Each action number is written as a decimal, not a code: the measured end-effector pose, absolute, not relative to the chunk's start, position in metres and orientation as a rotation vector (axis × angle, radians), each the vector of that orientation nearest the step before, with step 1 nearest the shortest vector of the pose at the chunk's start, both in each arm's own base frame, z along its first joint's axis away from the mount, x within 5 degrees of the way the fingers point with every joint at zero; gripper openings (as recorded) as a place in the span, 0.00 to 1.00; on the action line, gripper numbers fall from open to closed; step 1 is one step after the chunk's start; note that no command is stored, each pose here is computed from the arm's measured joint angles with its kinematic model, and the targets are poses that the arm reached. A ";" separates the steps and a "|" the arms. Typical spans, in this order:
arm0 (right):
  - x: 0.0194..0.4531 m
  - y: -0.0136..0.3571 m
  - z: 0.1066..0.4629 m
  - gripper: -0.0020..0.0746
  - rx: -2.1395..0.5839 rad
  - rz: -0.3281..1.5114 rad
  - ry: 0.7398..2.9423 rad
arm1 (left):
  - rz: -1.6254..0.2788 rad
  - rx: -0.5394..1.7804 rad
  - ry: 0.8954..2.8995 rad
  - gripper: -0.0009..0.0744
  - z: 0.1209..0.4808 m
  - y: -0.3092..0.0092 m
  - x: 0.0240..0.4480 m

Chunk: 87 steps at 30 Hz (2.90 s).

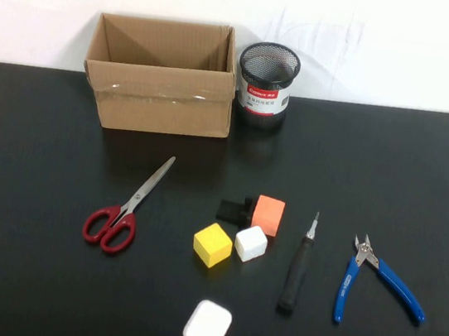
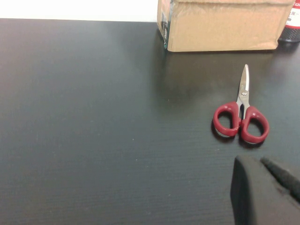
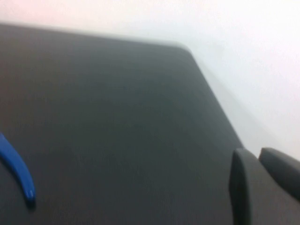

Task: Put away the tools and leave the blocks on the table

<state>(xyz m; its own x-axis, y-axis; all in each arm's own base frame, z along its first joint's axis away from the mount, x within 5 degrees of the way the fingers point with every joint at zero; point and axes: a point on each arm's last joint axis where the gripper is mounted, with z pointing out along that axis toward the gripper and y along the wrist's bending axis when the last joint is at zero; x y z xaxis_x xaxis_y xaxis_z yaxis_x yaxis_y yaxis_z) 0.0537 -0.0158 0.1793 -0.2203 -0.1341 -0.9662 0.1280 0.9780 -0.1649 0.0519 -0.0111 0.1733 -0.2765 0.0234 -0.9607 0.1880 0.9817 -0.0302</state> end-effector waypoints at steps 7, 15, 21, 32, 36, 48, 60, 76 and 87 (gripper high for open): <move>0.057 -0.001 0.201 0.02 -0.171 -0.164 1.527 | -0.160 0.154 1.847 0.01 0.173 -0.011 0.052; 0.051 0.018 0.222 0.02 -0.313 -0.043 1.260 | -0.160 0.154 1.847 0.01 0.173 -0.011 0.052; 0.048 0.022 0.229 0.02 -0.304 0.036 1.174 | -0.160 0.154 1.847 0.01 0.173 -0.011 0.052; 0.016 0.009 0.299 0.02 -0.007 0.334 0.698 | -0.160 0.154 1.847 0.01 0.173 -0.011 0.052; 0.003 0.001 0.339 0.02 0.096 0.337 0.720 | -0.160 0.154 1.847 0.01 0.173 -0.011 0.052; 0.081 0.004 0.412 0.02 0.201 0.289 1.489 | -0.160 0.154 1.847 0.01 0.173 -0.011 0.052; 0.187 0.009 0.371 0.02 0.202 0.238 1.807 | -0.160 0.154 1.847 0.01 0.173 -0.011 0.052; 0.192 0.038 0.322 0.02 0.027 0.531 2.328 | -0.160 0.154 1.847 0.01 0.173 -0.011 0.052; 0.212 0.082 0.307 0.02 -0.239 0.449 2.615 | -0.160 0.154 1.847 0.01 0.173 -0.011 0.052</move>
